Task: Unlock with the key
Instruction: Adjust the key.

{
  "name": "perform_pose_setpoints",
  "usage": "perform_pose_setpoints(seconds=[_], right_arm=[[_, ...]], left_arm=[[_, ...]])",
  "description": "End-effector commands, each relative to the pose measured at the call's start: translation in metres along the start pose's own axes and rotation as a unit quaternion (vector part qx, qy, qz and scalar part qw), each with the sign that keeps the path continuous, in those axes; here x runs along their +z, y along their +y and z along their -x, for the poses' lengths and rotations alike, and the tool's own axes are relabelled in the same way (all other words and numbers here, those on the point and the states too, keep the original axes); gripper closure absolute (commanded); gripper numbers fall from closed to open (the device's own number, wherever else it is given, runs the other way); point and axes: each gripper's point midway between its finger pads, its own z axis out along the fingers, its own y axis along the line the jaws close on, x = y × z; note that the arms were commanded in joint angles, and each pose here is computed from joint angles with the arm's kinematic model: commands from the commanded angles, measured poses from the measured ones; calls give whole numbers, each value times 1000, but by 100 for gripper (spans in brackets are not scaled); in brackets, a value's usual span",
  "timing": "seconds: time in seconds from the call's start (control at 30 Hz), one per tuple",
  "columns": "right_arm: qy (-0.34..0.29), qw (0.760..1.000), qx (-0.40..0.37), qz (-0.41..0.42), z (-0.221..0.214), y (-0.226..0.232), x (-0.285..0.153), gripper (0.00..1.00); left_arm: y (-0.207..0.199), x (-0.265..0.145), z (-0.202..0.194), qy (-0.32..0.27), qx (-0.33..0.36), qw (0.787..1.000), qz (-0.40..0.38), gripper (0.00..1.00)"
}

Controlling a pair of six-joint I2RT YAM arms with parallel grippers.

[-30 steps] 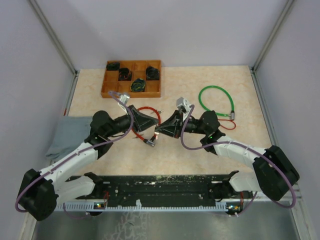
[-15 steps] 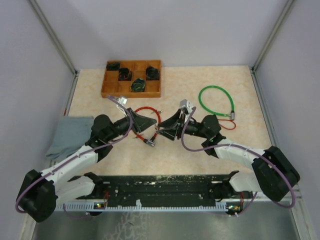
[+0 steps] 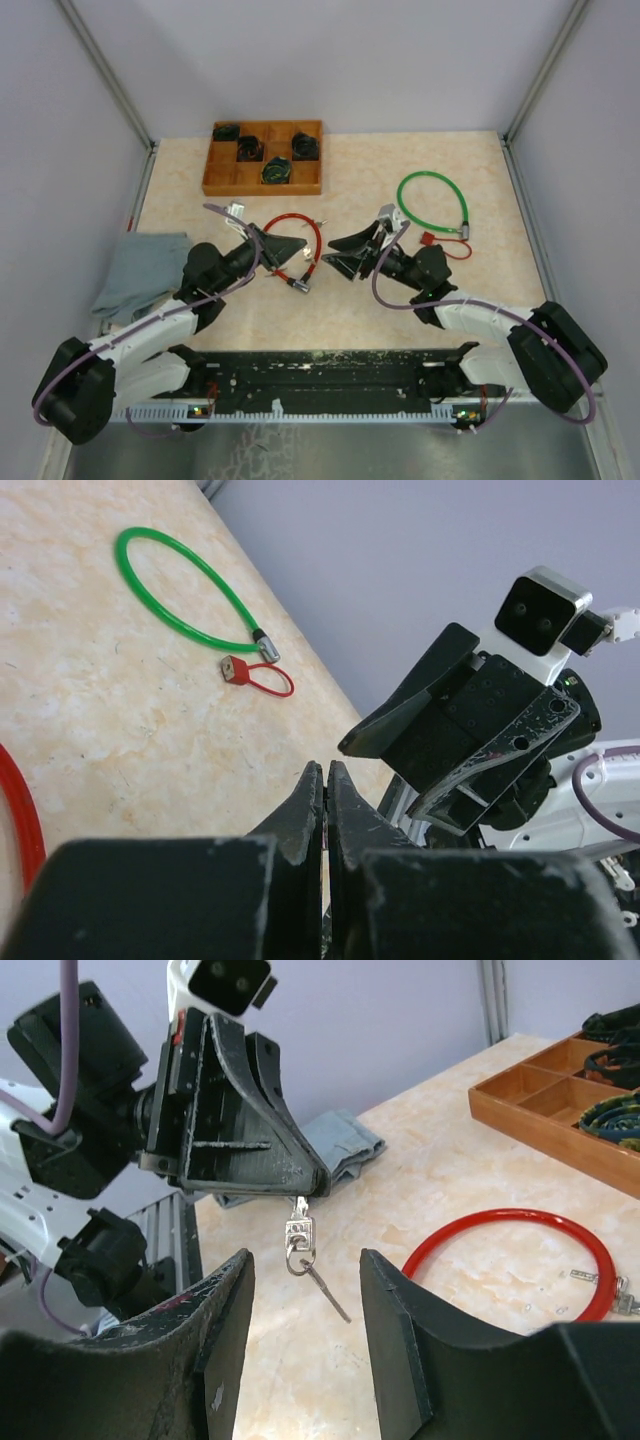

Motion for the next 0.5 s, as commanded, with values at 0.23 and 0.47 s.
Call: perform_pose_setpoints(seconds=[0.23, 0.47], right_arm=[[-91, 996, 10, 4, 37, 8, 11, 54], [-105, 994, 17, 28, 44, 16, 23, 56]], left_arm=[[-5, -7, 27, -84, -28, 996, -9, 100], [-13, -3, 34, -94, -35, 995, -25, 100]])
